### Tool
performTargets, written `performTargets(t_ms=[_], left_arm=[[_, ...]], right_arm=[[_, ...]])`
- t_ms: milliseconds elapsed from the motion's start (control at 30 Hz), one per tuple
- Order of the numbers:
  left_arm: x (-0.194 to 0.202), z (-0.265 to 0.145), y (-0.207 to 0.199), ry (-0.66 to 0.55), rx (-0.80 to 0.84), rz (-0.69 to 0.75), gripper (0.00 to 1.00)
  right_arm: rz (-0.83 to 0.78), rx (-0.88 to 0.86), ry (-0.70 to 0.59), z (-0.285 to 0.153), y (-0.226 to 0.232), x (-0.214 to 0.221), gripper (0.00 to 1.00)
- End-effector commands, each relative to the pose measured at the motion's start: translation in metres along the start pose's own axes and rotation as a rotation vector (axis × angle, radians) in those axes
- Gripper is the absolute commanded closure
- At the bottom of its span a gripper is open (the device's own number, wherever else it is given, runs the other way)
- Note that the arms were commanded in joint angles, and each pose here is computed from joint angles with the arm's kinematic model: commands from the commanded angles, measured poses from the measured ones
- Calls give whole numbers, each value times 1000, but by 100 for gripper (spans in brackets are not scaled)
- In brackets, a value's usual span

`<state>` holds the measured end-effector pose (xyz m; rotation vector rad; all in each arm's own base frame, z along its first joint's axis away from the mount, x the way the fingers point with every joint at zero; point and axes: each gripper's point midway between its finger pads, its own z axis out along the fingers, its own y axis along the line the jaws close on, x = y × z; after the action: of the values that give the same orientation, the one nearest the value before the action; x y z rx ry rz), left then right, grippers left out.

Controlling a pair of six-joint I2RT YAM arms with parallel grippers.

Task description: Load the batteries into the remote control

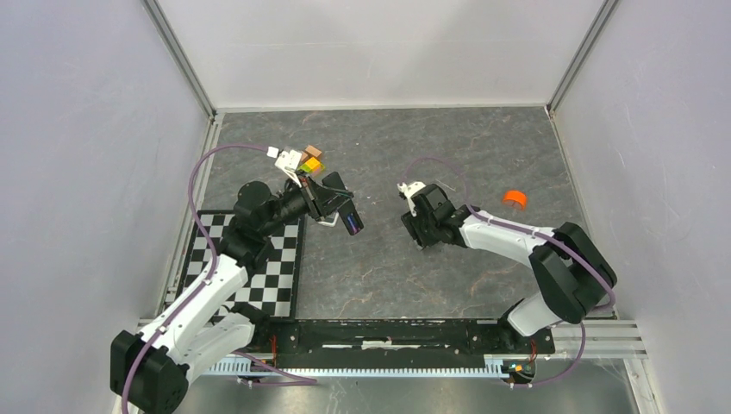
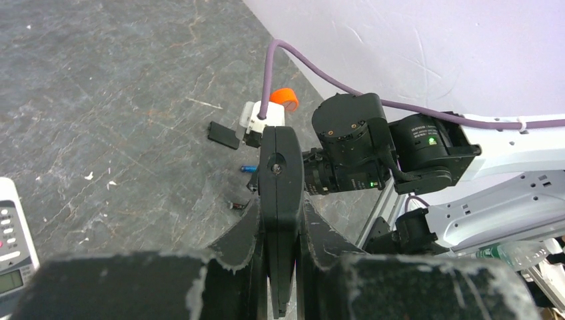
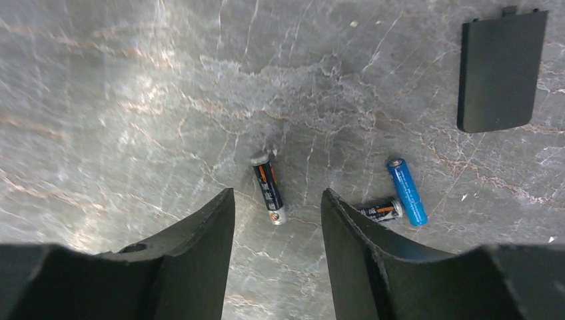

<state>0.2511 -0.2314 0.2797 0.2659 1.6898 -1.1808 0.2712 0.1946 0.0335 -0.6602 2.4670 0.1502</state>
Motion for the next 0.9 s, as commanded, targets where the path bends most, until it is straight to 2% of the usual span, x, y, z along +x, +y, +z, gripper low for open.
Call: performTargets(t_ms=[0,167,367,500,667,867], left_arm=[[-12,3,3,-29,-26,12,98],[-11,3,3,-25,-29,10,98],[-10,4,6,-21,-38,11,98],[-9,4,7,-18,-40,8,98],[-7,4,9,-13,-46,4,98],[-3,5,12,-6,-53,-1,98]], right_arm=[[-144,-28,44,1,0,-1,47],[-147,-39,80,10,3,-1,60],[-154,-48,110,13,4,2,70],[-150,-70,160,14,8,10,73],[-138,-75,208,11,8,17,69],[-164,-89,249,9,7,29,73]])
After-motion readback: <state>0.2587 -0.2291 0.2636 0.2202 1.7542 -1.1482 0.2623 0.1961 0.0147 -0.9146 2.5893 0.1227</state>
